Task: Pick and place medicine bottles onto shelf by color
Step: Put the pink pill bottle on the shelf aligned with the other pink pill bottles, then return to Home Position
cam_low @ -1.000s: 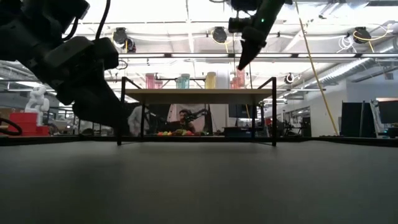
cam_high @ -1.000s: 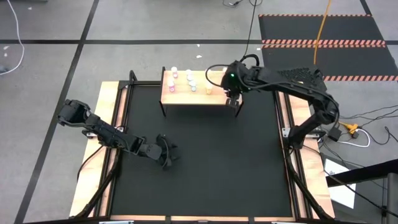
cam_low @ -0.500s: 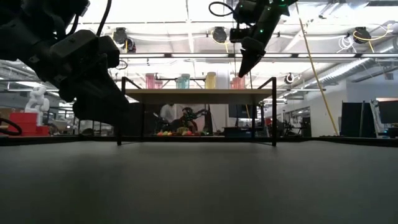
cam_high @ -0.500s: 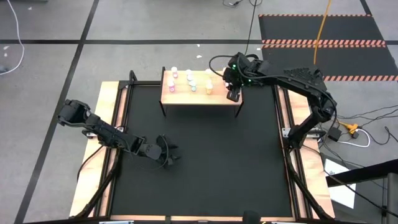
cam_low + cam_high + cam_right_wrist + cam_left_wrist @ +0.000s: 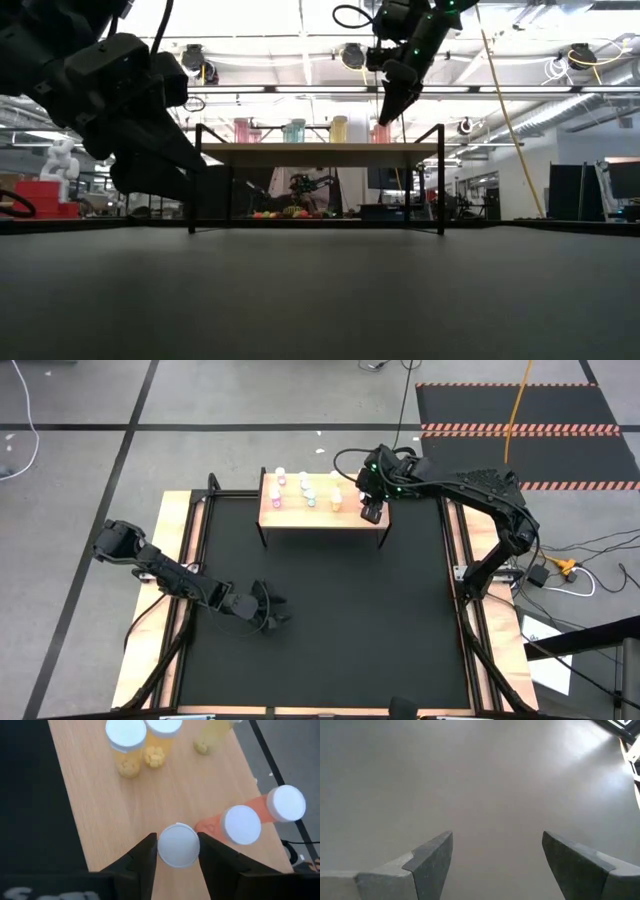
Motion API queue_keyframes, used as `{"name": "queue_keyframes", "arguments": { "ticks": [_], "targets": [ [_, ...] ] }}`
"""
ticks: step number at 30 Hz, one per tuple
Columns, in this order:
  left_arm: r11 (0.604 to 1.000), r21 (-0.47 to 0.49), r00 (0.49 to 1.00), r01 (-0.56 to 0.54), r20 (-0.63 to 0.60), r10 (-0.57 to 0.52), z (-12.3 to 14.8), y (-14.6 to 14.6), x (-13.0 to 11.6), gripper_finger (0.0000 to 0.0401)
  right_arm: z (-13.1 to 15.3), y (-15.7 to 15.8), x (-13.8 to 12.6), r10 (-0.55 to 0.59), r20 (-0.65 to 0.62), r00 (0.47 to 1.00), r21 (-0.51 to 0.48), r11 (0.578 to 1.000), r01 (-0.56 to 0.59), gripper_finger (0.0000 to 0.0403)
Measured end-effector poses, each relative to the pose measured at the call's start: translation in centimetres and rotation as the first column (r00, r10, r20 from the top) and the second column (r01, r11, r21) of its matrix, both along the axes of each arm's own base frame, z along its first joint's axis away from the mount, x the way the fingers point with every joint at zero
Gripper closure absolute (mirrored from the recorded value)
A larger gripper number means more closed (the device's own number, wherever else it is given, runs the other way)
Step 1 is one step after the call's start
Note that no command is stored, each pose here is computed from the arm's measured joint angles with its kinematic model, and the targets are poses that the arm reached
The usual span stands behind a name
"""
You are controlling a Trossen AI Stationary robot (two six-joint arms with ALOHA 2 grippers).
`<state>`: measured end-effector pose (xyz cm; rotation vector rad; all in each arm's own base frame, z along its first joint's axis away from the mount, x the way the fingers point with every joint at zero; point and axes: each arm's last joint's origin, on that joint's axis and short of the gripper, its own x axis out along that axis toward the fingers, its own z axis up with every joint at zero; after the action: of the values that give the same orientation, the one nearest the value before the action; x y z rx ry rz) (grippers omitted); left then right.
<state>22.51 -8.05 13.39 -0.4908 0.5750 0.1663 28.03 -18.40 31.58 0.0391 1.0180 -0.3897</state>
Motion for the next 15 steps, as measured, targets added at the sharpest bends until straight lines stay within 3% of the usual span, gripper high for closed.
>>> {"name": "queue_keyframes", "arguments": {
  "ticks": [9,15],
  "targets": [
    [0.989,-0.139,0.998,-0.057,0.014,0.06,0.3,0.2,0.2,0.0096,0.0,0.0,-0.1,-0.019,0.005,1.0,0.009,1.0,0.019,0.0203],
    [0.986,-0.164,0.985,-0.029,0.161,0.056,2.6,0.7,0.4,0.0101,1.8,0.6,-0.9,-0.024,0.079,0.997,-0.031,0.999,0.026,0.0164]
  ]
}}
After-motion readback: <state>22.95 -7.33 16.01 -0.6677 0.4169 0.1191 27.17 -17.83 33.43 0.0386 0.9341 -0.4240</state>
